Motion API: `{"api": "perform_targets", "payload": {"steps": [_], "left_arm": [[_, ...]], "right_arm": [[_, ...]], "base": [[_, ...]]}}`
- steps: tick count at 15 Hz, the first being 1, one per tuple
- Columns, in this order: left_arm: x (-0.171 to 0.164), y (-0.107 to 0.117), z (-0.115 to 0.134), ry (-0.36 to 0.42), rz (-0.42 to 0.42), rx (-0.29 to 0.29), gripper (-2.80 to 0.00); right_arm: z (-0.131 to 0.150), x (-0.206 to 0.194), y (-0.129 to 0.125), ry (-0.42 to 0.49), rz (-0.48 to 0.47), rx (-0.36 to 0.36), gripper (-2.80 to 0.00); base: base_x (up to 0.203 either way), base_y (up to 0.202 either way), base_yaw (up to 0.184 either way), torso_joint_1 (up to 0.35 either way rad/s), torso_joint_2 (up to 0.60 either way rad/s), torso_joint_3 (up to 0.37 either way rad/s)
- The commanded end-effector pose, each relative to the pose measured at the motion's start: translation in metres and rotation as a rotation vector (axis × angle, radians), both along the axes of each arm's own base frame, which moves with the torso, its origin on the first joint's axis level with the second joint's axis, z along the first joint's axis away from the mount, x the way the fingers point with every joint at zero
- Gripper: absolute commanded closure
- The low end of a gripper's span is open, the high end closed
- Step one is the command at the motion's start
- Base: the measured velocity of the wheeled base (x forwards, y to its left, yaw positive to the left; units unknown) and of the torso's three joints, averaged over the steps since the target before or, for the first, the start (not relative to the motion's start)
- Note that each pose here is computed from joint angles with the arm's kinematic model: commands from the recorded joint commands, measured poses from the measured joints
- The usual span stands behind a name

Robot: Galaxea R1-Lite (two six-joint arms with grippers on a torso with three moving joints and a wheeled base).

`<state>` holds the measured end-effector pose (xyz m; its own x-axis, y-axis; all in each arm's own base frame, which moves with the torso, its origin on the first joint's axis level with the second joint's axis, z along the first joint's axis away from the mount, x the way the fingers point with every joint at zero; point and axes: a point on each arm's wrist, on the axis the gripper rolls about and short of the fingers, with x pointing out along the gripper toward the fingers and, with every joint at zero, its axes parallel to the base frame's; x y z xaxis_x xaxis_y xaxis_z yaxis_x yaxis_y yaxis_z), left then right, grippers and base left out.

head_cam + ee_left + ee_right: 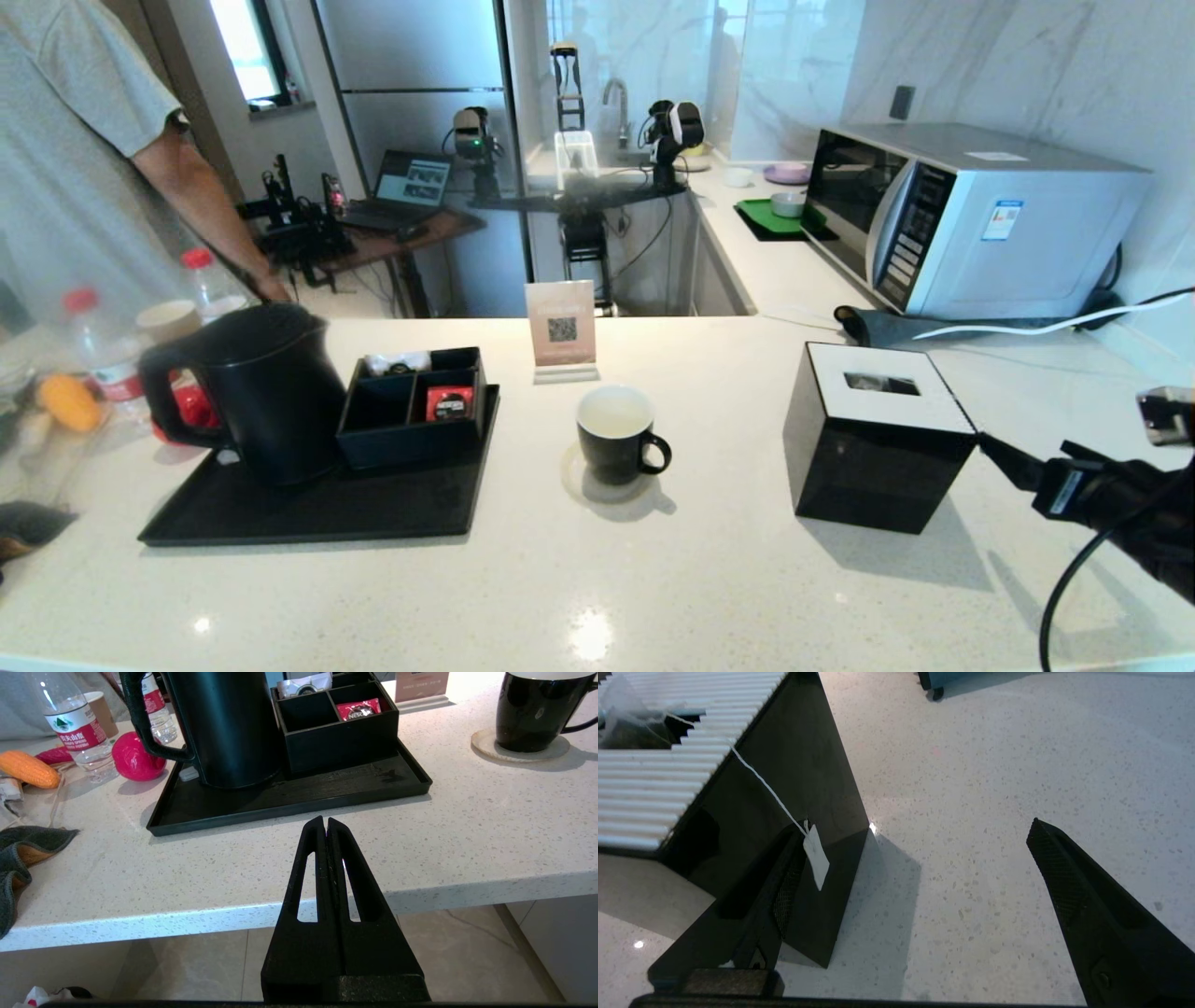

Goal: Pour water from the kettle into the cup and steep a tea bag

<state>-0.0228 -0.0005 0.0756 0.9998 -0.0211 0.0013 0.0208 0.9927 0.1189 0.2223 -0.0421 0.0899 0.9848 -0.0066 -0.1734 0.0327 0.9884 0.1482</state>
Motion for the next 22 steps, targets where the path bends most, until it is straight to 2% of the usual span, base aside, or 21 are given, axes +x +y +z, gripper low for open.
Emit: {"api": "perform_targets", "payload": {"steps": [1, 7, 14, 15, 18, 22], "left_arm": [[0.0, 0.0, 0.0, 0.0, 0.0, 0.001, 0.0], [0.0, 0.0, 0.0, 0.0, 0.0, 0.001, 0.0], [0.0, 0.0, 0.0, 0.0, 0.0, 0.001, 0.0], [0.0, 0.0, 0.0, 0.0, 0.0, 0.001, 0.0], [0.0, 0.0, 0.0, 0.0, 0.0, 0.001, 0.0], [0.0, 0.0, 0.0, 0.0, 0.0, 0.001, 0.0]], "right_arm": [[0.002, -0.002, 0.0, -0.024, 0.002, -0.003, -2.8], [-0.012, -0.024, 0.005, 0.074, 0.011, -0.016, -2.8], [-0.012, -0.023, 0.005, 0.072, 0.01, -0.015, -2.8], [-0.012, -0.023, 0.005, 0.072, 0.009, -0.017, 0.0], [-0.009, -0.021, 0.004, 0.051, 0.008, -0.019, 0.0], [0.037, 0.007, -0.015, -0.19, -0.049, -0.061, 0.0]], "base": [[0.0, 0.0, 0.0, 0.0, 0.0, 0.0], [0.0, 0.0, 0.0, 0.0, 0.0, 0.0], [0.0, 0.0, 0.0, 0.0, 0.0, 0.0], [0.0, 0.0, 0.0, 0.0, 0.0, 0.0], [0.0, 0.0, 0.0, 0.0, 0.0, 0.0], [0.0, 0.0, 0.0, 0.0, 0.0, 0.0]]}}
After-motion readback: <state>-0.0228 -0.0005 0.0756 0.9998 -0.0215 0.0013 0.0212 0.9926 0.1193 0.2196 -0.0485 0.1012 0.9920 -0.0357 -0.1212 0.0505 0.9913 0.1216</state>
